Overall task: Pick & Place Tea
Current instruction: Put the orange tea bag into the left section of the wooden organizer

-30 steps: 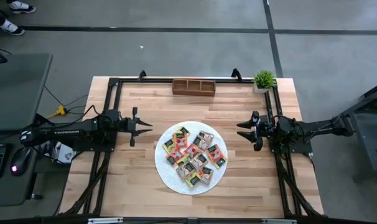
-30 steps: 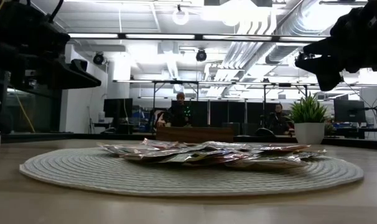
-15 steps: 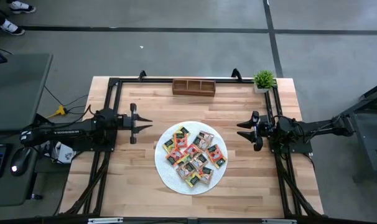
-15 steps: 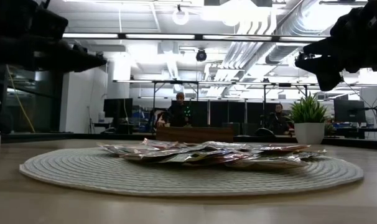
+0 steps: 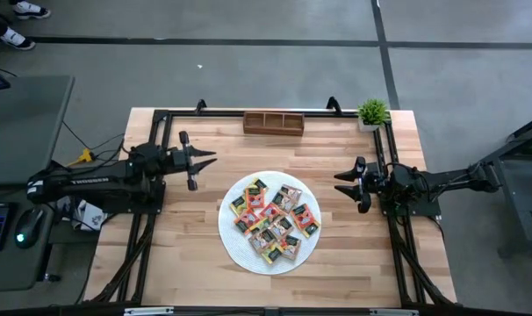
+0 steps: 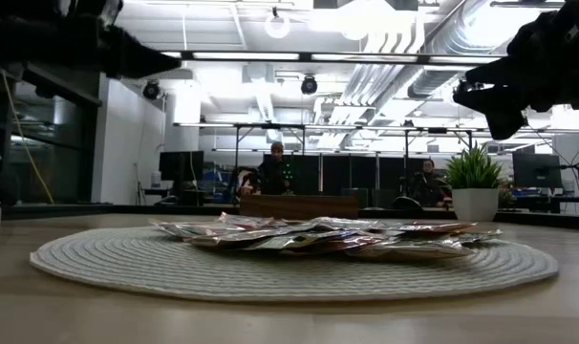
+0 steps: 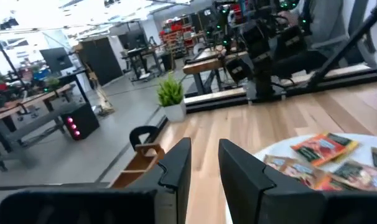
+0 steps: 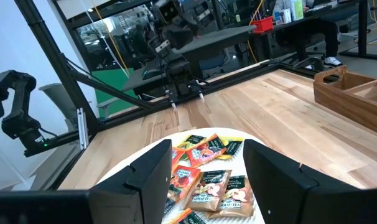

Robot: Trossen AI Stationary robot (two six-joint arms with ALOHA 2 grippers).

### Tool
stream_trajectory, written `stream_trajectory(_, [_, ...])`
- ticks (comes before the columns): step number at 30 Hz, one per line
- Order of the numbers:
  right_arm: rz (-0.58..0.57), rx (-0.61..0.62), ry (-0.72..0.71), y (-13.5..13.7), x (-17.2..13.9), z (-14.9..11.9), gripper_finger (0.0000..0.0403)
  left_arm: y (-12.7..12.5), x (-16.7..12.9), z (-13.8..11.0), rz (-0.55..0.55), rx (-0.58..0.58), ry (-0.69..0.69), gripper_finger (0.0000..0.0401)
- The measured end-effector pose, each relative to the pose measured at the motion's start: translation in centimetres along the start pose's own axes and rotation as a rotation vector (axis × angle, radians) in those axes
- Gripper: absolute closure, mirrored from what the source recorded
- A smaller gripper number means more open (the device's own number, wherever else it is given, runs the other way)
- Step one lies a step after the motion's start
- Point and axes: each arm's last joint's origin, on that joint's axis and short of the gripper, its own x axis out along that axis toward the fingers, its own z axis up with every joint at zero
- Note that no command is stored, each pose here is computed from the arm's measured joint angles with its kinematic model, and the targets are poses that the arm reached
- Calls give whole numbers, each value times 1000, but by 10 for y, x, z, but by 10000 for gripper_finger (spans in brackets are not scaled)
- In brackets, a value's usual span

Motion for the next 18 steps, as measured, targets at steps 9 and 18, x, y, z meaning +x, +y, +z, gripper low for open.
stream_trajectory(9, [8,4,-22,1,0,2,208,4,15,15,-14,0,44,320])
stream_trajectory(18, [30,171,-58,2,0,6,208,4,20,15,-19,1,58,320])
